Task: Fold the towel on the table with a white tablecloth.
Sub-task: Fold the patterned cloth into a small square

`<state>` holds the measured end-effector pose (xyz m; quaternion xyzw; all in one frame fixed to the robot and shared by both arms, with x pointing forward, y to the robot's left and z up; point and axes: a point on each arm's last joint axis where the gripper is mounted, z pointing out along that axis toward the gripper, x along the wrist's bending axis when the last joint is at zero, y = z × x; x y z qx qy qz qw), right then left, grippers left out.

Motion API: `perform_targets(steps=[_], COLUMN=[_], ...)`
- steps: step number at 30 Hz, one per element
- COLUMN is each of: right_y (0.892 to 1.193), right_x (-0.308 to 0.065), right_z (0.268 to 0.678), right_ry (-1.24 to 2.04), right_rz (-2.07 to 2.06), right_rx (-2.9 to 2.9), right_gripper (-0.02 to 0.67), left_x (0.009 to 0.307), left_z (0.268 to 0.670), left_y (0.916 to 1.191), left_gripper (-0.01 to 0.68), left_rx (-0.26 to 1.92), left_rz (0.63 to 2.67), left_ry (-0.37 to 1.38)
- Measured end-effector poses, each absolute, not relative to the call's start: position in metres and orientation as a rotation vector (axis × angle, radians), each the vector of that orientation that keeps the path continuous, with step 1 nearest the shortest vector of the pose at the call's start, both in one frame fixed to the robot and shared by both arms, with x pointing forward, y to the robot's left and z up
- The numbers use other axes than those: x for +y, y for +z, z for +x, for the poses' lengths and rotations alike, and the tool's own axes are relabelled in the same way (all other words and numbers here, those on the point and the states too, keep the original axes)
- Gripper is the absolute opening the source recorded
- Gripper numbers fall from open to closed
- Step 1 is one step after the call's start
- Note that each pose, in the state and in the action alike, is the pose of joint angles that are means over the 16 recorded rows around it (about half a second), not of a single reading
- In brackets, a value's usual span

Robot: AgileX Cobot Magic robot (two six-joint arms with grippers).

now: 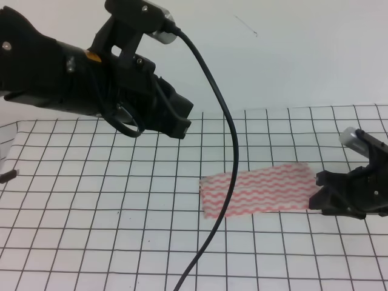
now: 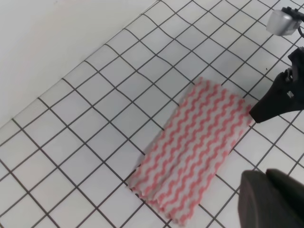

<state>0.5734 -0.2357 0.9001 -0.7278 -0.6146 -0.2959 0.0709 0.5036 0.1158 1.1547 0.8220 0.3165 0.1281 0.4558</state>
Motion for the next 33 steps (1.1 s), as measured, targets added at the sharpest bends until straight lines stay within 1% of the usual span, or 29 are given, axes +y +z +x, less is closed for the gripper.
perform_targets(steps=[11, 33], right_y=[0.8993, 0.9019], right_x=[-0.2376, -0.2394], right_z=[0.5736, 0.5812], right_ry=[-0.865, -0.966], right_rz=[-2.219, -2.277], right_rx=[-1.846, -1.815], right_gripper=[0.256, 0.256], left_x=[0.1157, 0.1158], left_z=[0.5036, 0.5036], left_y=[1.1547, 1.1546], left_gripper=[-0.001, -0.001], left_rx=[0.773, 0.771], left_rz=[2.030, 2.031], left_ry=[0.319, 0.321])
